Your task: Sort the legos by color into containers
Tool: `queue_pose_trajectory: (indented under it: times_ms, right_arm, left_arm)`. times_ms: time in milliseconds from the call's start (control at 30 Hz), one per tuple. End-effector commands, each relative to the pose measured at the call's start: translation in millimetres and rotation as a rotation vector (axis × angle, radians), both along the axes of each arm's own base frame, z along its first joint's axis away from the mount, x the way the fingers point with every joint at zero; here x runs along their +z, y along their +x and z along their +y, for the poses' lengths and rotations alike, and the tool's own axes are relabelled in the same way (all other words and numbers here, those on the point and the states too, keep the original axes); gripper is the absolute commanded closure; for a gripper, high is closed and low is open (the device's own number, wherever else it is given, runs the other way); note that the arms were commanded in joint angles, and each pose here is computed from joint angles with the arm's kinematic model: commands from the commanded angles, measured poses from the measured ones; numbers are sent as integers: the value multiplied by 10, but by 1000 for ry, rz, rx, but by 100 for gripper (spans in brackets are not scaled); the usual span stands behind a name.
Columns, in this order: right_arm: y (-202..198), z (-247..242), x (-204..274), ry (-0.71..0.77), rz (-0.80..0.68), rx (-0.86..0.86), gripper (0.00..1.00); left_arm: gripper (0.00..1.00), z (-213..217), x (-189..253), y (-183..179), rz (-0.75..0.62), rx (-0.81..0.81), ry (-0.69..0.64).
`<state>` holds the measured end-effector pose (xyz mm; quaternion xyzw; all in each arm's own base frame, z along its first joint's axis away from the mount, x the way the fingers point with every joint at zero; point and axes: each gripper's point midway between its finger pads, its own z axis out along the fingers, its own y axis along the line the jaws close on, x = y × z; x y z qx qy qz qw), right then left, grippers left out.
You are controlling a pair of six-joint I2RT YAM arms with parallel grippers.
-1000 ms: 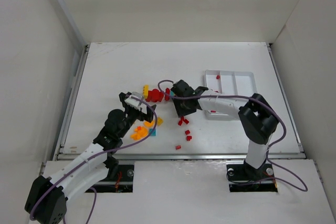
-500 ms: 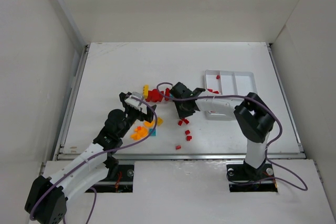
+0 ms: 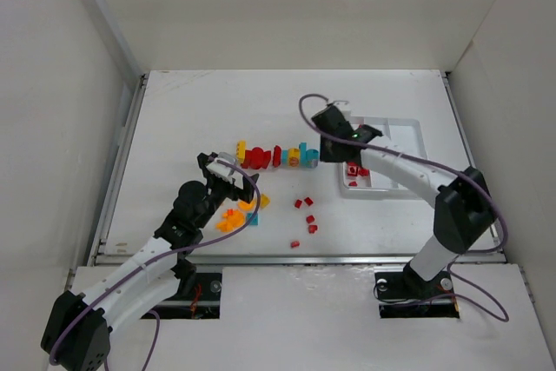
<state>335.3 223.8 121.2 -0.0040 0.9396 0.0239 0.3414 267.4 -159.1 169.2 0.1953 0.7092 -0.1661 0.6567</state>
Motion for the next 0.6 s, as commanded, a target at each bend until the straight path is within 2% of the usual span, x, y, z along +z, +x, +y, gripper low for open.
queue_pose_trajectory:
  times_ms: [0, 100, 267, 400, 433, 533, 567]
  right_arm:
    - [362, -563, 97, 20, -44, -190, 95]
    - [550, -898, -58, -18, -7, -230, 95]
    - [852, -1017, -207, -58, 24, -223, 95]
    - [977, -1065, -201, -66, 30, -236, 68]
    - [961, -1088, -245, -81, 42, -240, 55]
    - [972, -1087, -167, -80, 31, -234, 34]
    - [973, -1087, -128, -76, 23, -234, 31]
  left_arm:
    - [0, -33, 194, 2, -69, -14, -40]
    - [0, -44, 194, -4, -73, -24, -32]
    - [0, -40, 221, -10, -81, -24, -37]
    - [0, -40, 221, -10, -81, -24, -37]
    - [0, -40, 221, -10, -81, -24, -37]
    - [0, -40, 221, -10, -81, -24, -37]
    - [0, -40, 221, -10, -81, -24, -37]
